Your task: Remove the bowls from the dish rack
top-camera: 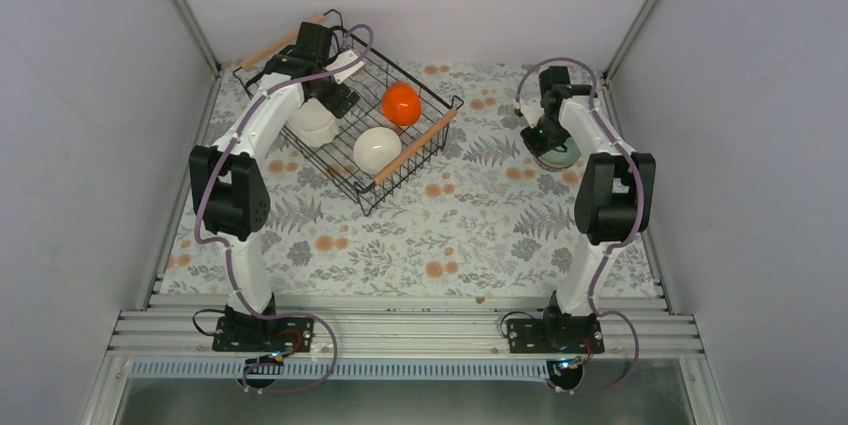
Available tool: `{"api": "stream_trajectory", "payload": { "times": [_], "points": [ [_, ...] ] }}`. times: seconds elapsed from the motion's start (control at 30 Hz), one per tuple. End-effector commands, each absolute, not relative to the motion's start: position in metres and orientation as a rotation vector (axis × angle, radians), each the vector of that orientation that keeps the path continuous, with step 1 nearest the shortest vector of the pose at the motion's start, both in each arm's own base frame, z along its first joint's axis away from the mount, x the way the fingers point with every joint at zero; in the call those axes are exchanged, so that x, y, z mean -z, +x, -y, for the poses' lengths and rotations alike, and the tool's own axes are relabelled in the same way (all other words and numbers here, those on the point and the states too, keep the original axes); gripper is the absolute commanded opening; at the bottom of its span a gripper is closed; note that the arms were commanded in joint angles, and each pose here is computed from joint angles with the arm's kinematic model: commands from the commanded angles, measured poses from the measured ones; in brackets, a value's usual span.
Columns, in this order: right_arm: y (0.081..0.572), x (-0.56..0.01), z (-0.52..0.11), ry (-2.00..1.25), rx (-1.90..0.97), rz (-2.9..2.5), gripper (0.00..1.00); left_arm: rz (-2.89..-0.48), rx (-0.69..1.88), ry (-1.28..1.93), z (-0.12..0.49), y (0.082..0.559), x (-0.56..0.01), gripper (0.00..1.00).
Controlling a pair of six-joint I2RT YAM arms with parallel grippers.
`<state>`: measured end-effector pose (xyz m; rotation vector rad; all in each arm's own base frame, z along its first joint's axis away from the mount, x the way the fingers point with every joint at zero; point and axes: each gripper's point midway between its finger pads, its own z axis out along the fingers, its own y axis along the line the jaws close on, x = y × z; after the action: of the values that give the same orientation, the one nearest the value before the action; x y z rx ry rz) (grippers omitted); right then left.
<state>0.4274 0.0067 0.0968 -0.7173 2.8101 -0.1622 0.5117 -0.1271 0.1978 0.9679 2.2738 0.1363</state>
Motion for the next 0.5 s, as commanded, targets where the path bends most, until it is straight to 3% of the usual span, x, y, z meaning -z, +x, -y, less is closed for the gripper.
{"api": "stream_trajectory", "payload": {
  "times": [0.0, 0.1, 0.23, 0.47],
  "points": [
    [0.426, -0.111, -0.015, -0.713, 0.124, -2.787, 0.31, -2.235, -0.129, 0.95, 0.126, 0.508, -0.221, 1.0],
    [0.433, -0.125, -0.018, -0.703, 0.117, -2.74, 0.33, -2.234, -0.143, 0.951, 0.124, 0.508, -0.221, 1.0],
    [0.435, -0.17, -0.046, -0.754, 0.025, -2.612, 0.49, -2.239, -0.225, 0.956, 0.111, 0.516, -0.219, 1.0],
    [0.422, -0.258, -0.13, -0.898, -0.145, -2.36, 0.56, -2.341, -0.281, 1.001, 0.095, 0.546, -0.197, 1.0]
  ]
}}
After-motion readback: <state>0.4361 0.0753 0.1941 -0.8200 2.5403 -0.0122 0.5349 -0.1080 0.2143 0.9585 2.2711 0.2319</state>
